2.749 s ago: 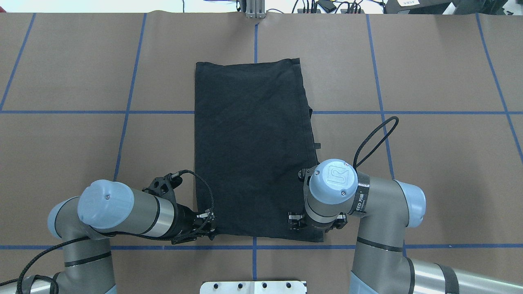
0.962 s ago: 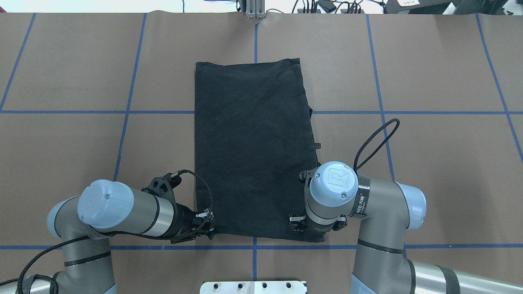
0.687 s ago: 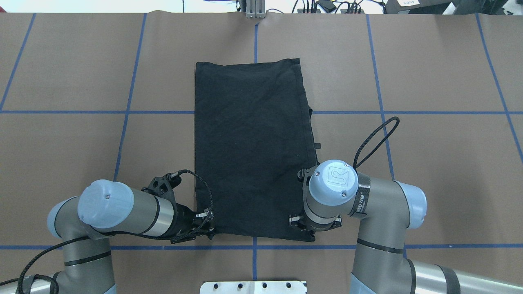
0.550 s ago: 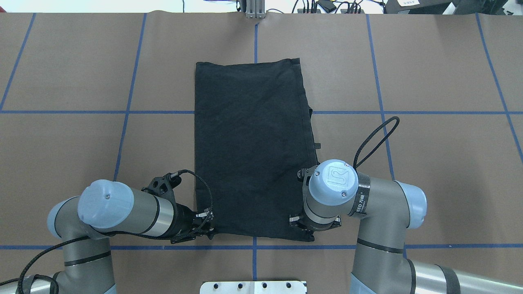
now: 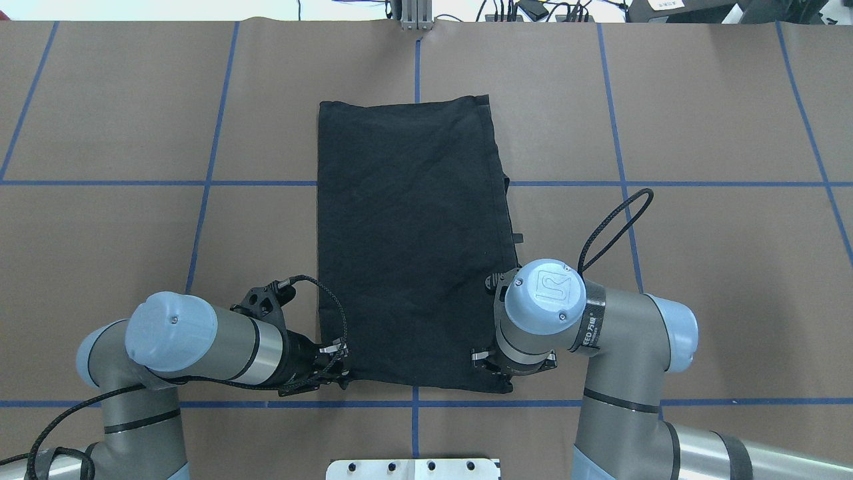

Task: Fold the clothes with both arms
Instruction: 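Pull both near corners toward the robot with both grippers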

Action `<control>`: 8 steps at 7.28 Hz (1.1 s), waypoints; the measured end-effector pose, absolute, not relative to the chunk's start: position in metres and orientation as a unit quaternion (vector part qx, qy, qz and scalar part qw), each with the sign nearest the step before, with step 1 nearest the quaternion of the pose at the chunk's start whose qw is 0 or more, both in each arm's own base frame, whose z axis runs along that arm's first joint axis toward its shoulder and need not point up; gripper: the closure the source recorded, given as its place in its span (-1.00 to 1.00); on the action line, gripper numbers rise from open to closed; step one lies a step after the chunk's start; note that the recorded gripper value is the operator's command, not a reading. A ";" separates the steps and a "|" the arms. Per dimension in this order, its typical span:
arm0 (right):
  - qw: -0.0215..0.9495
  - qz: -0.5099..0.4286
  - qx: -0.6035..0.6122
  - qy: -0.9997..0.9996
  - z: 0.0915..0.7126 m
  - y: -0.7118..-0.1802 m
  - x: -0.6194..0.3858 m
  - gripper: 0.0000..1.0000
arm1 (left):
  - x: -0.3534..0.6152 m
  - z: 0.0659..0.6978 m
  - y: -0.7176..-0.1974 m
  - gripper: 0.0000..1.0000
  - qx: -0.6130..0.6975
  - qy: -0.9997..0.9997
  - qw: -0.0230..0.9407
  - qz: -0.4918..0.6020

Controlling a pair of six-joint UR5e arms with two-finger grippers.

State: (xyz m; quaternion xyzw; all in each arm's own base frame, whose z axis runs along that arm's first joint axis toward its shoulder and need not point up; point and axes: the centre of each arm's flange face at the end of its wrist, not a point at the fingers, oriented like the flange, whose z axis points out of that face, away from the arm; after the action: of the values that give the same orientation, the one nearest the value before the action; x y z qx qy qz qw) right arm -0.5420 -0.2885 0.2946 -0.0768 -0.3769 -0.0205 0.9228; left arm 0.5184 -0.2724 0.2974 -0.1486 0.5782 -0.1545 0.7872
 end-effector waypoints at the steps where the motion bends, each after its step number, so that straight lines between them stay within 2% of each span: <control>1: 0.918 -0.022 -0.081 -0.388 0.286 -0.290 -0.533 1.00 | 0.515 0.295 -0.274 1.00 -0.148 0.581 0.786 -0.155; 5: 0.906 -0.040 -0.132 -0.399 0.295 -0.276 -0.502 1.00 | 0.503 0.289 -0.268 1.00 -0.149 0.584 0.784 -0.151; 8: 0.899 -0.051 -0.171 -0.399 0.305 -0.261 -0.486 1.00 | 0.497 0.268 -0.240 1.00 -0.165 0.564 0.797 -0.140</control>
State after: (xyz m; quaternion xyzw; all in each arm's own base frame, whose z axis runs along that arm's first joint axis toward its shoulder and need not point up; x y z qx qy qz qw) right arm -0.4857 -0.2606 0.3050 -0.1712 -0.3993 -0.0507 0.8993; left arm 0.4972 -0.2403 0.2681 -0.1650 0.5645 -0.1397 0.7967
